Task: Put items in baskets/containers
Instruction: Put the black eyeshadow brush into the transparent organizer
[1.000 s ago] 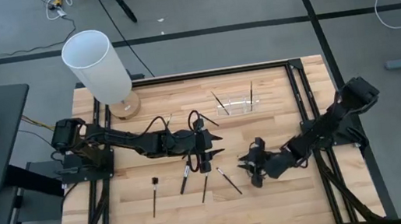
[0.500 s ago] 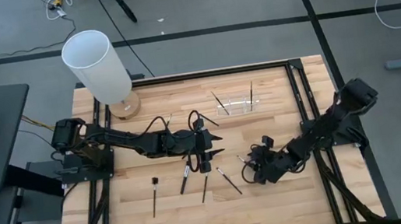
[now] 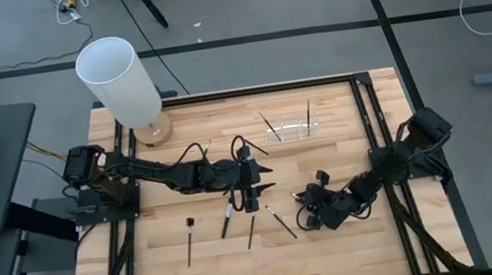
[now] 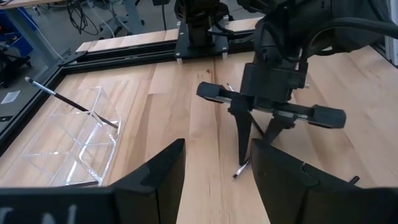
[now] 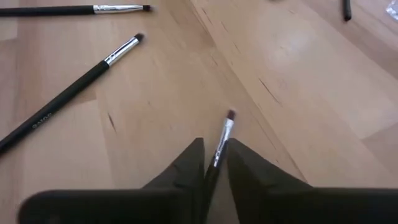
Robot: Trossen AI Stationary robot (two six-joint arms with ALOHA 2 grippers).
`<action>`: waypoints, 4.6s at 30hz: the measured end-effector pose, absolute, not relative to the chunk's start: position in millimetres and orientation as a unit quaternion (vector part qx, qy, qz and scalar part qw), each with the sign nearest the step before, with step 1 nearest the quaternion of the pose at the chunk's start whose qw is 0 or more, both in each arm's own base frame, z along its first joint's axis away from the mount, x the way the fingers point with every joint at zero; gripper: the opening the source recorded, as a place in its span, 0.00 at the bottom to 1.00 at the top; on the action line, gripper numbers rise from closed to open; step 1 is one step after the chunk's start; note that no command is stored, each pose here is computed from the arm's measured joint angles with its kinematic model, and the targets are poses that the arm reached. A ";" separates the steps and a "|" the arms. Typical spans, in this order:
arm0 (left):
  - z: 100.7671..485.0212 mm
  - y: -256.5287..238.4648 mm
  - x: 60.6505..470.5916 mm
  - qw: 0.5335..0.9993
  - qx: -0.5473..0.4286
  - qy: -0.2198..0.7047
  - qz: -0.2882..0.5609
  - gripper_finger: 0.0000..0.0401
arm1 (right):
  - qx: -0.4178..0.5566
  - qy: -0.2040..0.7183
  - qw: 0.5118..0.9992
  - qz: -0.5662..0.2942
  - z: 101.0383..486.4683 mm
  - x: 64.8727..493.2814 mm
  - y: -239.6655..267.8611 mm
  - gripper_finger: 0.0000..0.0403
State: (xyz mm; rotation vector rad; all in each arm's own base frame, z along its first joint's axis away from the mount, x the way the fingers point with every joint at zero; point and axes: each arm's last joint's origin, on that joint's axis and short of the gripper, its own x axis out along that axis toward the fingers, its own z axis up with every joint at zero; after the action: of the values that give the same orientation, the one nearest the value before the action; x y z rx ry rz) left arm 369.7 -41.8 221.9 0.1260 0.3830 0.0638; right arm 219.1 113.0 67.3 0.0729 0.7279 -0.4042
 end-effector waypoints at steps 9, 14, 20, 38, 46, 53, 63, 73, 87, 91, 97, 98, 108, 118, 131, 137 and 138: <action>221.7 -42.0 369.7 0.979 0.062 0.190 0.029 0.46 | 0.032 0.349 0.916 -0.193 66.6 218.6 112.2 0.03; 221.7 -42.7 369.8 0.980 0.060 0.190 0.018 0.46 | 0.033 0.316 0.931 -0.178 73.8 222.4 115.1 0.02; 221.6 -42.7 369.8 0.980 0.060 0.191 0.017 0.46 | 0.034 0.243 0.946 -0.210 97.9 226.3 114.3 0.01; 223.9 -48.9 375.1 0.981 0.096 0.143 -0.085 0.46 | -0.070 -0.150 0.984 -0.068 218.2 234.7 126.6 0.01; 232.3 -57.2 387.8 0.985 0.102 -0.005 -0.137 0.46 | -0.143 -0.260 0.955 0.027 243.8 251.6 118.8 0.01; 246.8 -66.7 385.4 0.981 0.093 -0.080 -0.148 0.46 | -0.185 -0.263 0.946 0.043 246.2 265.7 119.6 0.01; 252.0 -69.1 384.1 0.982 0.070 -0.103 -0.140 0.39 | -0.204 -0.258 0.943 0.043 240.0 283.7 127.7 0.01; 247.8 -70.2 384.5 0.981 0.078 -0.083 -0.157 0.11 | -0.197 -0.241 0.950 0.032 236.2 284.4 132.4 0.02; 229.9 -76.2 384.5 0.990 0.117 0.016 -0.077 0.03 | -0.138 -0.143 0.979 -0.039 224.1 281.2 142.8 0.20; 217.7 -69.6 383.6 0.988 0.129 0.088 0.006 0.03 | -0.148 -0.056 0.977 -0.146 219.7 270.6 151.5 0.27; 204.7 -51.2 382.6 0.979 0.106 0.160 0.066 0.04 | -0.135 0.021 0.964 -0.230 216.5 254.8 158.1 0.38; 203.3 -48.5 382.5 0.978 0.102 0.168 0.069 0.03 | -0.126 0.024 0.964 -0.231 216.3 254.1 157.3 0.39; 194.5 -34.4 380.5 0.970 0.078 0.215 0.085 0.04 | -0.038 0.065 0.969 -0.236 202.1 273.3 119.7 0.42; 194.2 -34.6 380.3 0.969 0.078 0.216 0.085 0.05 | -0.016 0.071 0.971 -0.226 201.1 283.7 98.7 0.32; 194.4 -35.2 380.4 0.970 0.081 0.215 0.080 0.05 | -0.036 0.090 0.966 -0.240 197.6 286.0 89.4 0.13; 194.6 -36.2 380.6 0.971 0.082 0.214 0.063 0.05 | -0.048 0.091 0.966 -0.238 201.1 284.8 88.7 0.28; 194.8 -36.2 380.6 0.971 0.083 0.214 0.063 0.05 | -0.046 0.088 0.966 -0.238 202.6 284.2 88.5 0.30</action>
State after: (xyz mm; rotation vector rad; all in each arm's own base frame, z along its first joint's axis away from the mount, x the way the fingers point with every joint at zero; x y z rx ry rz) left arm 380.6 -36.2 194.8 0.1685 0.4311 0.1274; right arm 284.2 88.5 202.6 -0.0933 0.1784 -0.4813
